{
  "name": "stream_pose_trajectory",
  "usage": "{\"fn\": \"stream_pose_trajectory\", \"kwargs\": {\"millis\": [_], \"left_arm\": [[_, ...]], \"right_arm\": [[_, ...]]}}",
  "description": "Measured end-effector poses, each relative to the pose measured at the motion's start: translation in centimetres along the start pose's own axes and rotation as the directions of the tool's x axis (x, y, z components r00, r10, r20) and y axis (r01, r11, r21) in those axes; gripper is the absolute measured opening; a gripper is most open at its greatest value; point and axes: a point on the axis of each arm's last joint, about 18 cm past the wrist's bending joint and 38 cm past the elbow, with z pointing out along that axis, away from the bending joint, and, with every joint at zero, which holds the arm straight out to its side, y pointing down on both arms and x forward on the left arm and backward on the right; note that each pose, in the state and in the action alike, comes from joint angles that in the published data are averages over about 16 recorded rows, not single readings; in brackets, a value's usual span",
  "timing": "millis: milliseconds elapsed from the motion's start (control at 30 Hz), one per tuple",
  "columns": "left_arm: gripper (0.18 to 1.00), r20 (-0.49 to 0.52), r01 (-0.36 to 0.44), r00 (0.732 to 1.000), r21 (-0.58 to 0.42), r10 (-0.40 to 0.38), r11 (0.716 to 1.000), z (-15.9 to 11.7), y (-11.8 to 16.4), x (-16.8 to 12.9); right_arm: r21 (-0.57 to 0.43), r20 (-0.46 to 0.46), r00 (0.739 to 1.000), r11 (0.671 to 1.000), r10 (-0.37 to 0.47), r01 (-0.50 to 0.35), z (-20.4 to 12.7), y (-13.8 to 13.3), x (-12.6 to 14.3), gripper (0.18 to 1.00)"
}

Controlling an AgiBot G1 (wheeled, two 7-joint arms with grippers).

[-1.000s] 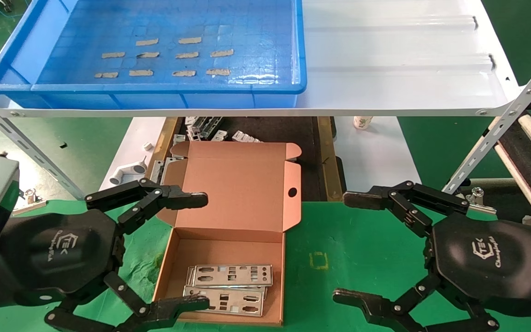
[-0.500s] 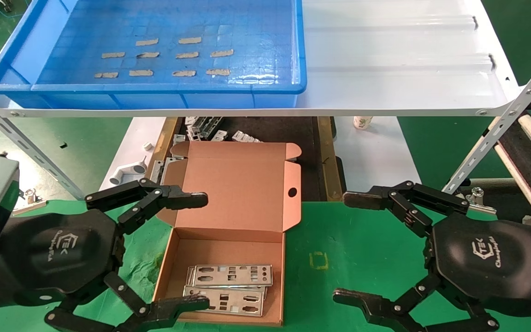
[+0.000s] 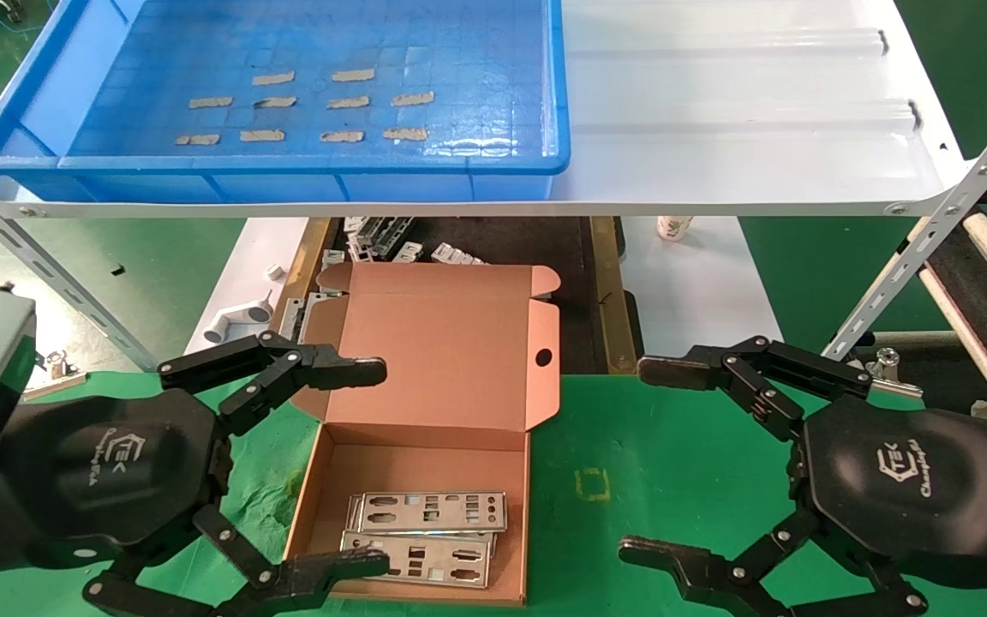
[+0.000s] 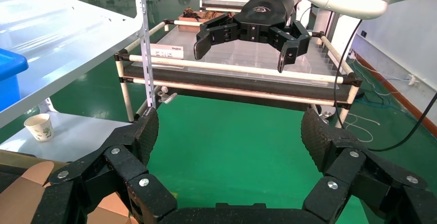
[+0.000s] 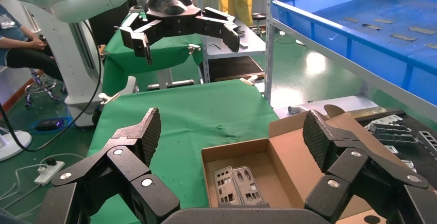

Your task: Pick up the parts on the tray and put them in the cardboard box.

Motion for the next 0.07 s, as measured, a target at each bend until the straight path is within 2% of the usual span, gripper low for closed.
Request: {"fn": "stream_pose_trajectory", "kwargs": {"millis": [67], "left_arm": [[1.001,0.000,0.000,1.000,0.000,0.000,1.000,0.00,0.00,0.00]], "right_arm": [[0.000,0.000,1.000,1.000,0.000,0.000,0.00,0.00,0.00,1.001]]}}
